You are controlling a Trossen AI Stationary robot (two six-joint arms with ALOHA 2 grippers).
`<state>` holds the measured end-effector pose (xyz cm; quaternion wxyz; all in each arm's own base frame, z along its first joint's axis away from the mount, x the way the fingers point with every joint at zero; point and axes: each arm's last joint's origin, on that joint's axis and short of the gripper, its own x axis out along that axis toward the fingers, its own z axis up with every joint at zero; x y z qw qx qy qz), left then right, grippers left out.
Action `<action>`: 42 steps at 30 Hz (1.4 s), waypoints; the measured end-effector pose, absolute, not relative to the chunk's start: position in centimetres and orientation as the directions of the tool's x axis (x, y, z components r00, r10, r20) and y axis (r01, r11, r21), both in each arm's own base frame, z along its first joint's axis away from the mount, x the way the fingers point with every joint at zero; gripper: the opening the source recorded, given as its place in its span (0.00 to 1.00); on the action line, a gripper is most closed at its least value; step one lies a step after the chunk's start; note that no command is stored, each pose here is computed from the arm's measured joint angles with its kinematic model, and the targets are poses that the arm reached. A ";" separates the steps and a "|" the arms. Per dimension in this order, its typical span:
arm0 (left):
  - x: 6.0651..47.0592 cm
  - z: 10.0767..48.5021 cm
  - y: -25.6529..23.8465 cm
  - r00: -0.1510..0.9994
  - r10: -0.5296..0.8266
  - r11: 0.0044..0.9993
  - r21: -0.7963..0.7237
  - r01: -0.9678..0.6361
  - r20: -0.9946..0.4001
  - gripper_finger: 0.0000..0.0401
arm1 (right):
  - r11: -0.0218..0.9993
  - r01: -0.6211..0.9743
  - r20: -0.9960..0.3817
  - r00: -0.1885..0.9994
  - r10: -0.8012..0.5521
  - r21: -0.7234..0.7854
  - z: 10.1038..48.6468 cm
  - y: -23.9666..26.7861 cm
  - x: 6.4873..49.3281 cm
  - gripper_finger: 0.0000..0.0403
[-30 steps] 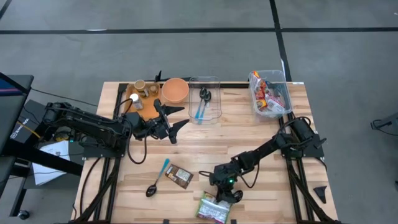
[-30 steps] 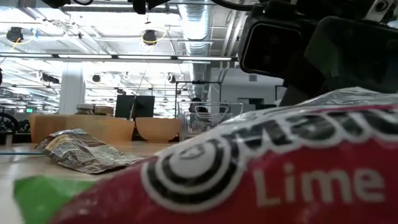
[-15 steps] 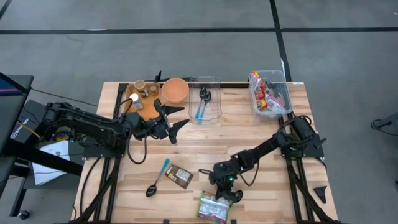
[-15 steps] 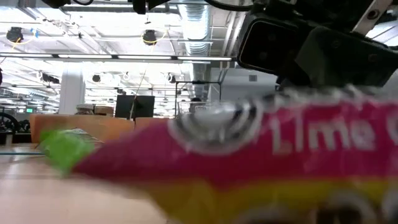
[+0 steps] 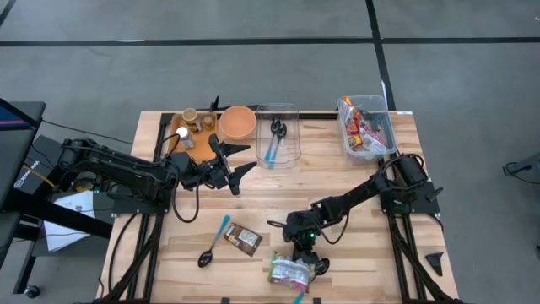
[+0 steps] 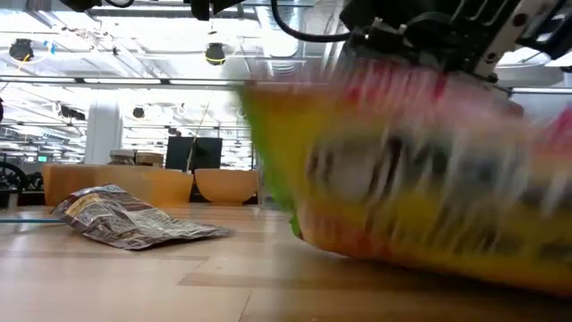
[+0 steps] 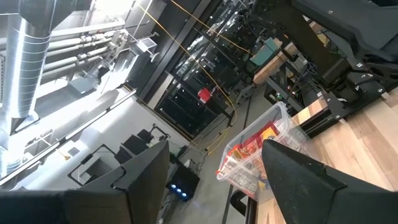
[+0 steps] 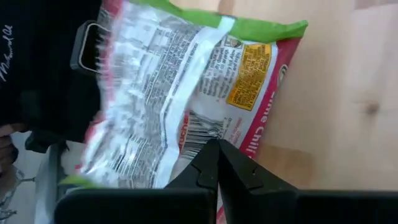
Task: Pick & Place Food Item
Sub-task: Put the green noodle pack into the transparent container
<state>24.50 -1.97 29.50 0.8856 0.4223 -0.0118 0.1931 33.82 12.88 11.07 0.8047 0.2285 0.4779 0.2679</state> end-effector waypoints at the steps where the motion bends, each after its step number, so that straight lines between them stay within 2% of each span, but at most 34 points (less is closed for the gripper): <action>1: 24.5 29.5 -2.0 0.925 0.332 0.569 0.743 -0.352 0.184 0.62 | 0.760 -0.210 -0.654 0.402 0.641 0.615 11.3 12.6 33.8 0.00; 13: 24.5 29.5 -2.0 0.925 0.332 0.569 0.743 -0.352 0.184 0.62 | 0.880 -0.172 -0.728 0.503 0.465 0.444 15.8 10.0 32.6 0.00; 19: 24.5 29.5 -2.0 0.925 0.332 0.569 0.744 -0.352 0.184 0.62 | 0.878 -0.198 -0.707 0.529 0.469 0.435 16.8 10.3 32.4 0.05; 28: 24.5 29.5 -2.0 0.925 0.332 0.569 0.743 -0.352 0.184 0.62 | 0.912 -0.104 -0.761 0.519 0.389 0.396 16.4 10.3 32.0 0.21; 38: 24.5 29.5 -2.0 0.925 0.332 0.569 0.743 -0.352 0.184 0.62 | 0.883 -0.136 -0.718 0.533 0.447 0.449 16.6 12.6 31.8 0.52; 42: 24.5 29.5 -2.0 0.925 0.332 0.569 0.743 -0.352 0.184 0.62 | 0.898 -0.082 -0.735 0.545 0.403 0.432 16.0 13.0 31.8 0.59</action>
